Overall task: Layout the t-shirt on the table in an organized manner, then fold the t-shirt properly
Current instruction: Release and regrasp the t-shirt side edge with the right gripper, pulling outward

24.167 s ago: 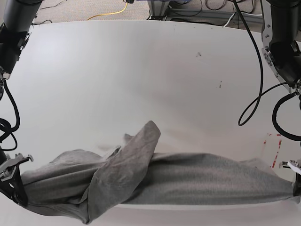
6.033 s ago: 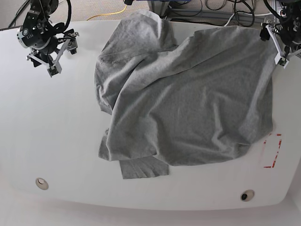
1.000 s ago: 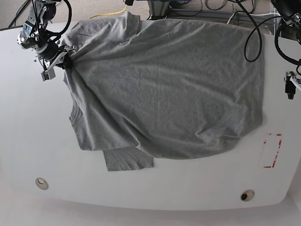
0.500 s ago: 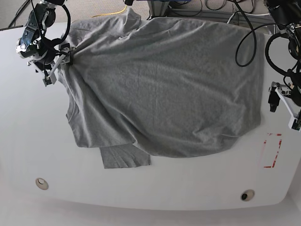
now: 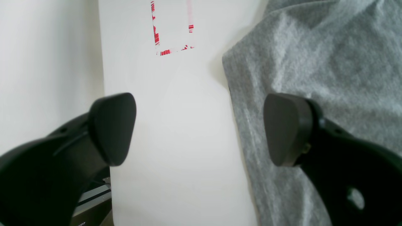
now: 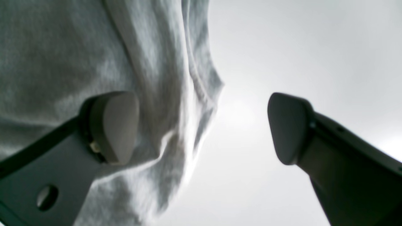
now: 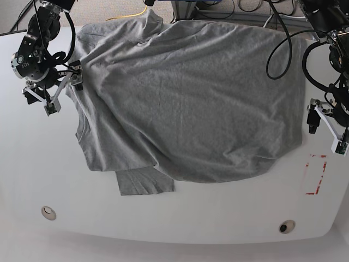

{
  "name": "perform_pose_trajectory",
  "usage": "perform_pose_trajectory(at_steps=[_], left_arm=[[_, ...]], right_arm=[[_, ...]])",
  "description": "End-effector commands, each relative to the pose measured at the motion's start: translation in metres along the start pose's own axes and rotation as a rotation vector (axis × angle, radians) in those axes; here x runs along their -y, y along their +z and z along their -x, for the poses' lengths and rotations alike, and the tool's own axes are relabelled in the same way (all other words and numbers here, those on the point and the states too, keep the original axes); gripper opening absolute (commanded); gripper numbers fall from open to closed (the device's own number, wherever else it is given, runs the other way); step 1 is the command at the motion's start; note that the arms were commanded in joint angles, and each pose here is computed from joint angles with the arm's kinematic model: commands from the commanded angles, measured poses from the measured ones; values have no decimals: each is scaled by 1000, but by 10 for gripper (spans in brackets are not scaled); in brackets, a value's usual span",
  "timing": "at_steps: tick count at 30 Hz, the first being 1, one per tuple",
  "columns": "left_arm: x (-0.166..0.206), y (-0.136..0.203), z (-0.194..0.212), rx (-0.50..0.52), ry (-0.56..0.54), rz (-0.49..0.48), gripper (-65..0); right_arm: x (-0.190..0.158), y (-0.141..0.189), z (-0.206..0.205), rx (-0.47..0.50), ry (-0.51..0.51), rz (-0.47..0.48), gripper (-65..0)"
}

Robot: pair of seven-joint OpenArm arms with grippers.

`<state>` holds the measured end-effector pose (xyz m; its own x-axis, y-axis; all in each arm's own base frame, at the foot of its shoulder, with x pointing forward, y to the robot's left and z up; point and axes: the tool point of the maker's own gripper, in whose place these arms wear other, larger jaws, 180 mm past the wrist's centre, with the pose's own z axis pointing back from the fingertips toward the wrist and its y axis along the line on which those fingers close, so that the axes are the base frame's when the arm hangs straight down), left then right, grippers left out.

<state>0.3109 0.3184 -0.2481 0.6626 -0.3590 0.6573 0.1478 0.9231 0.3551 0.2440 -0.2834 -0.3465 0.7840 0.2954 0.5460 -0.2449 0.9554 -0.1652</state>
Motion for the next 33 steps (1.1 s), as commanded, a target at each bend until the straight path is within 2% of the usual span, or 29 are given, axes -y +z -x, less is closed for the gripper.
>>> perform_pose_trajectory(at_steps=[1,5,15,23,33], left_arm=[[-9,5,-13,41,-7,-26,-31],[-9,5,-13,43,-6,-25,-31],[-8,5,-12,40,-8,-23,-31],[-8,5,-11,38,-10,-21,-31],[-6,5,-6,26,-13,-18,-31]], right_arm=[[15,3,-30,81,2,27,-21],[25,-9,-54,125,-40,15,-21],[44,-65,-95,200,-229,-112,-21],[40,-97,-117,252,-277,-194,-21],[25,-126,-106,267,-318,-254,-21]])
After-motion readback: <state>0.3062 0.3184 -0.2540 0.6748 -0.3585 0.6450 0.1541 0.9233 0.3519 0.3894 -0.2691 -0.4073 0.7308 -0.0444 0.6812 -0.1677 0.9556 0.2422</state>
